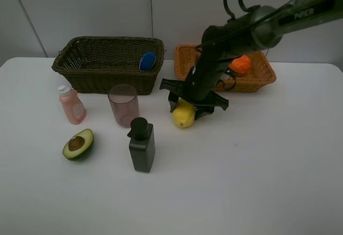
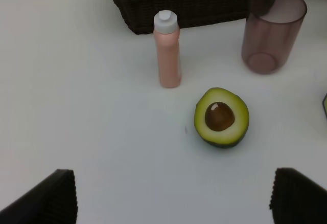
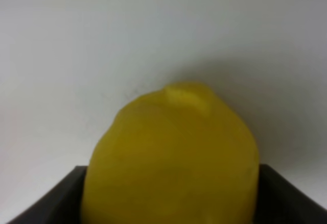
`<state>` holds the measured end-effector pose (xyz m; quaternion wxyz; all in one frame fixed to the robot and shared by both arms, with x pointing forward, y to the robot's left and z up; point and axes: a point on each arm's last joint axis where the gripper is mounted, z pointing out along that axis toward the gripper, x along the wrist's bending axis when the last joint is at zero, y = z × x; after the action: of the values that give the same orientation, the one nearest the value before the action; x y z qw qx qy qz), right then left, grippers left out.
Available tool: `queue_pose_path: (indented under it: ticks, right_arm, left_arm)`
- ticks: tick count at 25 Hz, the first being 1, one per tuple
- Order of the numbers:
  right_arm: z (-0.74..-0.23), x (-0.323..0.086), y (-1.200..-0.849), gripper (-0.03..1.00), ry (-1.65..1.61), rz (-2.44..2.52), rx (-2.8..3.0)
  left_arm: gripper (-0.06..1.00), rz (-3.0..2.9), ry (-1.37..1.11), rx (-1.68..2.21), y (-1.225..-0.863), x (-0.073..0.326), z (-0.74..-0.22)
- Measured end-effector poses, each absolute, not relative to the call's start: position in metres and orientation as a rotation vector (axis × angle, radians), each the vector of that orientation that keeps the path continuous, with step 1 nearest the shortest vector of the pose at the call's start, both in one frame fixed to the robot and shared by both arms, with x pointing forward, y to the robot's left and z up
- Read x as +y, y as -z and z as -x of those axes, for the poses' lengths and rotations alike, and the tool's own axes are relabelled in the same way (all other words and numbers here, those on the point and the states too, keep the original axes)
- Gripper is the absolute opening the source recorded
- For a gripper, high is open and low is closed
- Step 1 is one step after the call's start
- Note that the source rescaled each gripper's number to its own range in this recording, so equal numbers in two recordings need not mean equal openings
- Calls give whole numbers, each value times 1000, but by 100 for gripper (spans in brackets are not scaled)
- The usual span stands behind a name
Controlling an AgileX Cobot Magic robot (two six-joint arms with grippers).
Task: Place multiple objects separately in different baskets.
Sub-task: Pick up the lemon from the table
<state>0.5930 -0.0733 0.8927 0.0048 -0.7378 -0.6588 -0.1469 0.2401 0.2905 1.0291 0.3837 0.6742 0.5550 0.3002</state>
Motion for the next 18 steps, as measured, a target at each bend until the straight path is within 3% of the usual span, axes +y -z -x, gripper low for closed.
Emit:
queue_pose_path:
  ticks: [18]
  right_arm:
    - [-592, -73, -903, 43, 486, 2308, -2061]
  left_arm:
    - [100, -1719, -765, 1415, -1029, 290, -240]
